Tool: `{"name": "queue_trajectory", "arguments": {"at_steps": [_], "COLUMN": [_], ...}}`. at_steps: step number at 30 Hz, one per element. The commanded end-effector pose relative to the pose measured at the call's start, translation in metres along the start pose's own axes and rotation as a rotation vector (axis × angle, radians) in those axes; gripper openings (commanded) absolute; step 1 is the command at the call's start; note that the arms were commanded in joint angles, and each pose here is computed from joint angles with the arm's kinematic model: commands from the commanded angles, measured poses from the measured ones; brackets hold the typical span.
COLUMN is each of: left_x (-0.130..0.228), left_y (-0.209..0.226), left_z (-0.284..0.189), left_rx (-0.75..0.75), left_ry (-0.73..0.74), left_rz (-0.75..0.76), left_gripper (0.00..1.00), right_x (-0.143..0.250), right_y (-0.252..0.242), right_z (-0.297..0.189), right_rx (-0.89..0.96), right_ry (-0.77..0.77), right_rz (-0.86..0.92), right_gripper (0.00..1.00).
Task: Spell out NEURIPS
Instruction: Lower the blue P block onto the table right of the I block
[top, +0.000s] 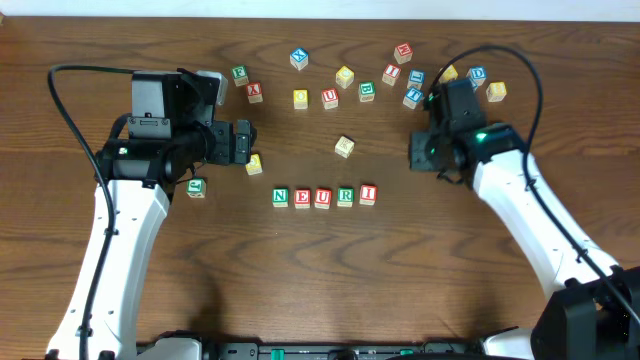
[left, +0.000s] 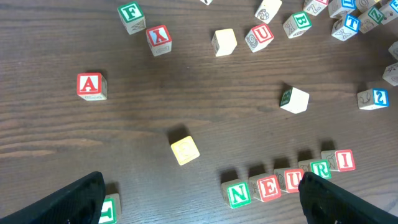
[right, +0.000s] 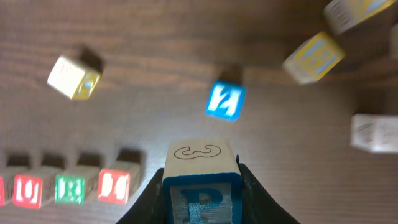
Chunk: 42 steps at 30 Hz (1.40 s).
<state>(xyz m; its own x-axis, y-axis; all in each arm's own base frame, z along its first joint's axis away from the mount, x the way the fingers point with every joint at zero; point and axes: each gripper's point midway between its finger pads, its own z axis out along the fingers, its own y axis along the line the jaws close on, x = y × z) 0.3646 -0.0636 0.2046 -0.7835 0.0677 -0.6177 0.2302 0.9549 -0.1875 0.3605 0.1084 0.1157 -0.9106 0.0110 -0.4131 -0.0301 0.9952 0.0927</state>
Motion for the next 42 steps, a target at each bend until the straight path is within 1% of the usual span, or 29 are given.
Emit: {"name": "queue_trajectory", "arguments": {"at_steps": [1,7,17,23,30,35,42], "left_x": [-0.010,-0.010,-0.010,-0.010,-0.010,-0.010,-0.010], "left_y": [-0.003,-0.003,-0.003,-0.003,-0.003,-0.003,-0.003], "left_z": [-0.008,-0.008,-0.008,-0.008,-0.008,-0.008,-0.008], "left_rx": [0.009,0.009,0.009,0.009,0.009,0.009,0.009], "left_ry": [-0.032,-0.032,-0.032,-0.032,-0.032,-0.032,-0.032], "left_rz": [0.012,0.012,0.012,0.012,0.012,0.012,0.012], "left_gripper": [0.98,0.98,0.98,0.98,0.98,0.98,0.98], "right_x": [0.016,0.039,0.063,0.067,0.067,0.066,0.071], "right_y": [0.013,0.023,0.015,0.020,0.037,0.036,0.035], "right_z": [0.001,0.017,0.032,0.036,0.037,0.038,0.048], "right_rx": [-0.012,-0.008,0.014,0.006,-0.025,0.009,0.026], "right_ry": [0.018,0.042,0.080,0.075,0.052,0.035,0.058], "right_rz": [0.027,0.060,0.129,0.139,0.122,0.138,0.142], "right_gripper": [0.17,0.17,0.16,0.16,0.16,0.17,0.17]}}
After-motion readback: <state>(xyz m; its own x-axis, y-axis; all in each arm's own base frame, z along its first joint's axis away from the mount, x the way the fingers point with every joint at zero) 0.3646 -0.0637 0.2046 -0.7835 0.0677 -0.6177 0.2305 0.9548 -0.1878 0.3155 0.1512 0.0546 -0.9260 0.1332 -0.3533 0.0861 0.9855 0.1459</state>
